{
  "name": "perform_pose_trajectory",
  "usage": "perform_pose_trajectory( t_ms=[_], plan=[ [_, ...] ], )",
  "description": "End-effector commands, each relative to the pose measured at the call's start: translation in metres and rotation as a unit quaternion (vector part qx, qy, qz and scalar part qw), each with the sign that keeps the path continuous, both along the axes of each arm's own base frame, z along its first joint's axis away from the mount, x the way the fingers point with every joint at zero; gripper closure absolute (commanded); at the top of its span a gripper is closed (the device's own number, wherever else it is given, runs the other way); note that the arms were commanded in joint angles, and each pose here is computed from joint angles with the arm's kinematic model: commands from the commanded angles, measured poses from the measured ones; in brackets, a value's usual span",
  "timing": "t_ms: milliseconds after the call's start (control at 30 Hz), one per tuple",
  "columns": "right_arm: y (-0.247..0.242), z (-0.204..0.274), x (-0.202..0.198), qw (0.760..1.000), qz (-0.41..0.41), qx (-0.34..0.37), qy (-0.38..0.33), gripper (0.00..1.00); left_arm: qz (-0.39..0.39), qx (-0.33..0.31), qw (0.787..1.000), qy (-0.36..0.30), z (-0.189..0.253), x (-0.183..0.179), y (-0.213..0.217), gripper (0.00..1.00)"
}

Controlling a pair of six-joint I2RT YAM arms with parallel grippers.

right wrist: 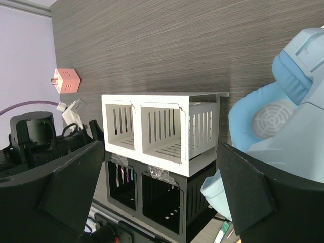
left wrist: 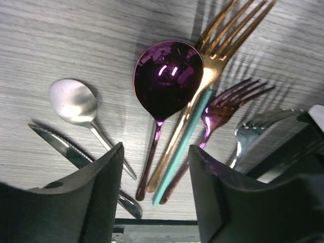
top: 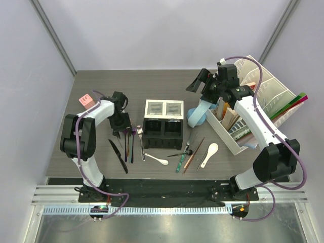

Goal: Sort the eating utensils into containers
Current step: Pick up the spoon from the center of the board.

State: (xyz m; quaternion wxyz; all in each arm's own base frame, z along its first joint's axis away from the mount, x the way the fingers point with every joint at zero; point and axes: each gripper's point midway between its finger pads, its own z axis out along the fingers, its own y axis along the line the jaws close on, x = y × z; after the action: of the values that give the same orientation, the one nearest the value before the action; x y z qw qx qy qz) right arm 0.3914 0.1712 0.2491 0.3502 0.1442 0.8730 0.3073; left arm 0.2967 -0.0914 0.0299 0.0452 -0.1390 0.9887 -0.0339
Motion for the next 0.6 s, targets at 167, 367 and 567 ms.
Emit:
perform_pose_trajectory(
  t_ms=[167, 367, 567],
  plan=[
    [0.010, 0.000, 0.007, 1.000, 0.015, 0.015, 0.004, 0.00, 0.003, 0.012, 1.000, -0.004, -0.013, 0.003, 0.002, 0.47],
    [0.015, 0.004, -0.002, 0.999, 0.033, 0.017, -0.010, 0.00, 0.017, 0.028, 0.999, -0.007, -0.019, 0.007, 0.007, 0.50],
    [0.014, 0.008, -0.001, 0.999, 0.032, 0.013, -0.017, 0.00, 0.014, 0.043, 0.999, 0.008, -0.025, 0.010, 0.011, 0.54]
  ],
)
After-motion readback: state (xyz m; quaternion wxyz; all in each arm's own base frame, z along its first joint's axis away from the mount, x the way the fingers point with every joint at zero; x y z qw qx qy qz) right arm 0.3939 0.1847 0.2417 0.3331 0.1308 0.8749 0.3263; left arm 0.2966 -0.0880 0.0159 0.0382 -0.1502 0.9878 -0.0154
